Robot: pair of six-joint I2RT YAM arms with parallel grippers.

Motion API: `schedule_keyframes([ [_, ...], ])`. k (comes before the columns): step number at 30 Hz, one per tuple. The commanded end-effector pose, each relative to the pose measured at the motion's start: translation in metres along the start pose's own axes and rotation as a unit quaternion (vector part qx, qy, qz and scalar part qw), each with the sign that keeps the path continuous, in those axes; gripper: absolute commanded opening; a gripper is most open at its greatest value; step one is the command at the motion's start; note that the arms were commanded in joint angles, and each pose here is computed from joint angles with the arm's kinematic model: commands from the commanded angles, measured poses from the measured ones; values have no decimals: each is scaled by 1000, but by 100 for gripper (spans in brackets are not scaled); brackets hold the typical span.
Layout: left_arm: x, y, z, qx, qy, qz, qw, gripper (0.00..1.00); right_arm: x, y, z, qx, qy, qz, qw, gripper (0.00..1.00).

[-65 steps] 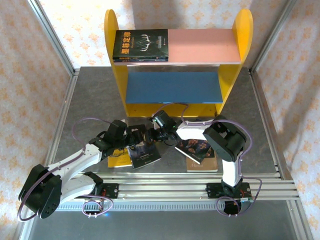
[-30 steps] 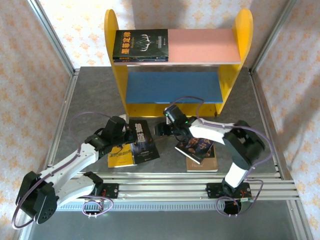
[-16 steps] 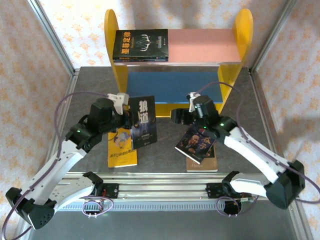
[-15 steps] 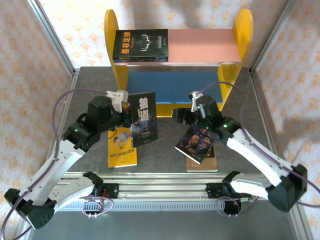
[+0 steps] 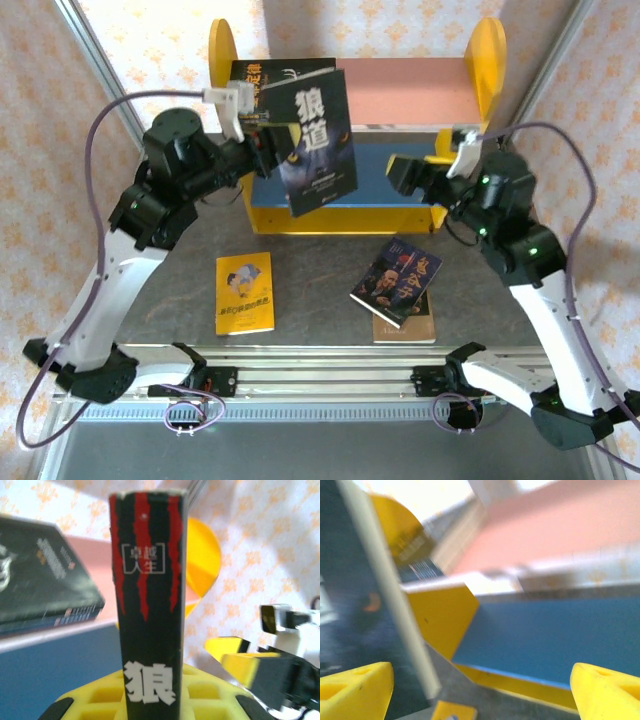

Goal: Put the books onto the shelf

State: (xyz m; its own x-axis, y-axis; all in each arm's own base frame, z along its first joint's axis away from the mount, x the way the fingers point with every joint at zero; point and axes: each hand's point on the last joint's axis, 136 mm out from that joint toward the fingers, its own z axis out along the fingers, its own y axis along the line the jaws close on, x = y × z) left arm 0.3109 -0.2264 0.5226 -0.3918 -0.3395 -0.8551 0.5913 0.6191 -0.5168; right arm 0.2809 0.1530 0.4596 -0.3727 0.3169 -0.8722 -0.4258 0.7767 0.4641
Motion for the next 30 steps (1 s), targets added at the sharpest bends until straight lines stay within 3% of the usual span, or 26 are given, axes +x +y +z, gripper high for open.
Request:
schedule_keyframes([
  [1, -74, -38, -11, 48, -123, 0, 991, 0, -25, 18, -2, -32, 6, -11, 999, 91],
  [8, -130, -40, 0, 60, -231, -57, 969, 0, -71, 36, 14, -57, -10, 9, 998, 92],
  [16, -166, -35, 16, 65, -321, -60, 943, 0, -93, 48, 53, -110, -21, 74, 991, 96],
  [30, -167, -27, 40, 77, -357, -89, 927, 0, -108, 57, 87, -179, -44, 154, 971, 98],
])
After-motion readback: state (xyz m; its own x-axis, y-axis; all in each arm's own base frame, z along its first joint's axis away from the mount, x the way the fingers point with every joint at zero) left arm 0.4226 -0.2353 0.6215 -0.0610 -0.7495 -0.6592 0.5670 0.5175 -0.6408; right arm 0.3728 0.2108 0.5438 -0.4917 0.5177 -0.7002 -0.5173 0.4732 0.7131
